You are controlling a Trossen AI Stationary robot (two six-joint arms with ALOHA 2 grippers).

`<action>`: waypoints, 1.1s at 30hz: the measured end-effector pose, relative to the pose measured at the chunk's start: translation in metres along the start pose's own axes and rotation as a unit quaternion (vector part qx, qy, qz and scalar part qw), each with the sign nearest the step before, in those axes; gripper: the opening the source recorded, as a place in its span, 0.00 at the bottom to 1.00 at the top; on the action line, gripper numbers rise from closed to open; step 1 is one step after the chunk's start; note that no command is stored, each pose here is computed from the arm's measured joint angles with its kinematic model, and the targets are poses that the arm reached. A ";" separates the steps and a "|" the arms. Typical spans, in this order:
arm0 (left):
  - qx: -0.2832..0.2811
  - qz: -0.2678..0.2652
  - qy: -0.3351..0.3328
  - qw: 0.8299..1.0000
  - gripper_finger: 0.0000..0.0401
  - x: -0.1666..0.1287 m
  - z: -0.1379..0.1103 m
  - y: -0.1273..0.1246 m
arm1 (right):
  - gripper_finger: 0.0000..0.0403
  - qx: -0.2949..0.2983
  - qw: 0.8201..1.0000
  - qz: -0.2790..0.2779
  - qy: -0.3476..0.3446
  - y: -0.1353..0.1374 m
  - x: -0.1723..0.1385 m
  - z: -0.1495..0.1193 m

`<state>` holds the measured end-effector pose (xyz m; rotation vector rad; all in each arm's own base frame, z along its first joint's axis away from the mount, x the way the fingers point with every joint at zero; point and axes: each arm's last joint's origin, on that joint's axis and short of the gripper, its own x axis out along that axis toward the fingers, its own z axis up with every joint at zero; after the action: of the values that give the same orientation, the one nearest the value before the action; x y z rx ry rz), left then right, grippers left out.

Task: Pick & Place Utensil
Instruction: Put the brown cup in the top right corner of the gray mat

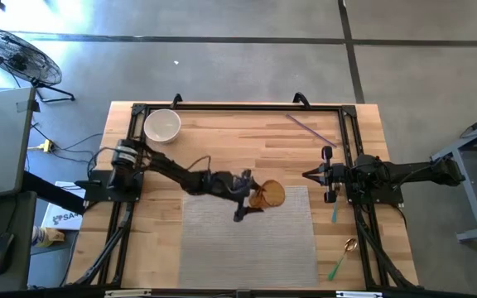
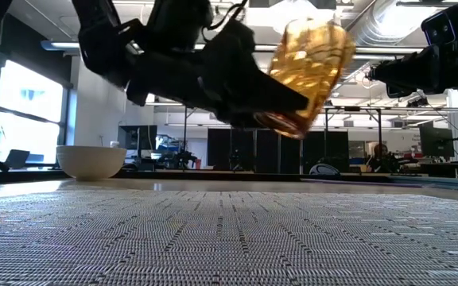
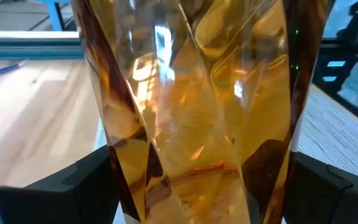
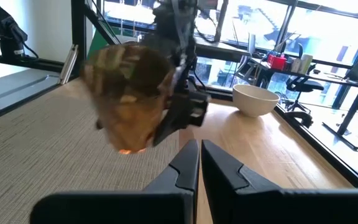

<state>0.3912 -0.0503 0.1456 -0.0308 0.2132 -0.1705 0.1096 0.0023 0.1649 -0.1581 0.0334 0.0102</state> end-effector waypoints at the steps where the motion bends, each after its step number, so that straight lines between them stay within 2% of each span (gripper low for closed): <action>1: -0.002 0.005 0.003 1.000 0.82 0.003 -0.003 -0.004 | 0.03 0.000 1.000 0.000 0.000 0.000 0.000 0.000; 7: -0.016 0.049 0.013 0.999 0.82 0.029 -0.020 -0.015 | 0.03 0.000 1.000 0.001 0.008 0.000 0.001 -0.001; 12: -0.042 0.060 0.013 0.997 0.82 0.041 -0.031 -0.015 | 0.03 0.000 1.000 0.001 0.006 0.000 0.001 -0.001; 20: -0.055 0.074 0.018 0.996 0.82 0.047 -0.041 -0.013 | 0.03 -0.036 0.999 0.001 0.004 0.000 0.001 -0.001; 24: -0.054 0.077 0.023 0.995 0.82 0.047 -0.043 -0.013 | 0.03 -0.001 1.000 -0.001 -0.003 0.000 0.001 0.001; 30: -0.048 0.094 0.036 0.994 0.82 0.046 -0.046 -0.012 | 0.03 0.097 0.995 -0.002 -0.030 -0.001 0.001 0.006; 33: -0.043 0.100 0.036 0.993 0.82 0.046 -0.046 -0.012 | 0.03 0.102 0.994 -0.002 -0.035 -0.001 0.001 0.007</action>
<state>0.4236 -0.0704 0.0918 -0.0896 0.2945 0.0373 0.1108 0.0023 0.1717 0.0473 -0.0349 0.0086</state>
